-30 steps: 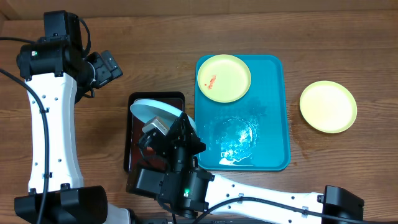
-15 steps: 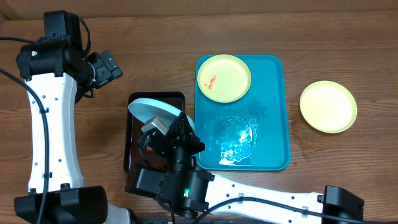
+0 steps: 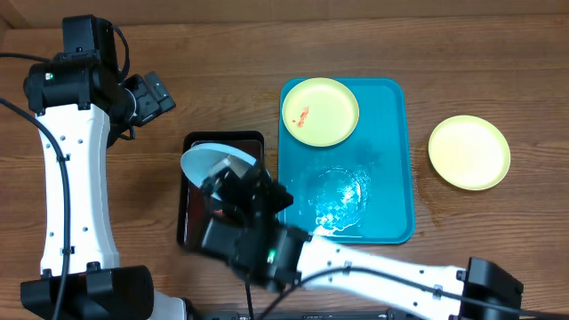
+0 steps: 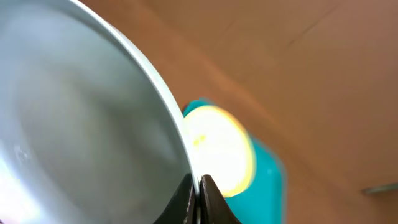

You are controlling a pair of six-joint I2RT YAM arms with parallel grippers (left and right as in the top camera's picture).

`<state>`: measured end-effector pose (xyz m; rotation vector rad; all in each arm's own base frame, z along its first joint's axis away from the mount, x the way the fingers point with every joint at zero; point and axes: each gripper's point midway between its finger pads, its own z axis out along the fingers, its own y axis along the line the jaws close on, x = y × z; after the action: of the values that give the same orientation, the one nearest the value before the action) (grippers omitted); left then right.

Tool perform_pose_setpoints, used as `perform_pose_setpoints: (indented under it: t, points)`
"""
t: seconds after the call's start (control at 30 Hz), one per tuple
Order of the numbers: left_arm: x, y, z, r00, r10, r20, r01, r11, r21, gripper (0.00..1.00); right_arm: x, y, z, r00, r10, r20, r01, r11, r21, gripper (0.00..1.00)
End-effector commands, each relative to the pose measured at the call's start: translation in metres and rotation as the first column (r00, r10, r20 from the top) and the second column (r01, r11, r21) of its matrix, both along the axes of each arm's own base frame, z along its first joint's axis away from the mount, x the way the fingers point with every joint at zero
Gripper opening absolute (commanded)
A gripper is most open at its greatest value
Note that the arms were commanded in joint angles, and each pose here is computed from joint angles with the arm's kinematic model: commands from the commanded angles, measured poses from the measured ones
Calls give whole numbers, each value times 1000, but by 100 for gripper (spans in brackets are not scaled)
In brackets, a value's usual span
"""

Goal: Clean dirty plates on tray and stack at the side
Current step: 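Carry the light-blue plate right and stack it on the yellow plate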

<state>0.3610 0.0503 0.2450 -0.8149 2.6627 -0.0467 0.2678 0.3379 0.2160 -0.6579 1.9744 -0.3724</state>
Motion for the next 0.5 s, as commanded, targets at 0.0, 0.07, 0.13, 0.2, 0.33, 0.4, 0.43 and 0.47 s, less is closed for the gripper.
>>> perform_pose_setpoints:
  t: [0.0,0.07,0.13,0.2,0.33,0.4,0.43,0.47]
  points:
    - [0,3,10,1000,-1,25,1,1000,18,100,9,7,-23,967,40,-251,17,976,218,4]
    - [0,3,10,1000,-1,25,1,1000,18,100,17,3,-34,923,71,-379,44,957,288,4]
    - [0,3,10,1000,-1,25,1,1000,18,100,24,-1,-34,862,129,-490,70,928,367,4]
    - [0,3,10,1000,-1,25,1,1000,18,100,33,-10,-22,792,209,-574,111,875,472,4]
    - [0,3,10,1000,-1,25,1,1000,18,100,56,-44,22,695,368,-618,209,719,663,4]
    - [0,3,10,1000,-1,25,1,1000,18,100,76,-80,36,695,360,-622,301,640,707,4]
    - [0,3,10,1000,-1,25,1,1000,18,100,89,-108,38,703,318,-636,368,603,708,4]
    - [0,3,10,1000,-1,25,1,1000,18,100,100,-134,35,709,259,-656,430,578,693,4]
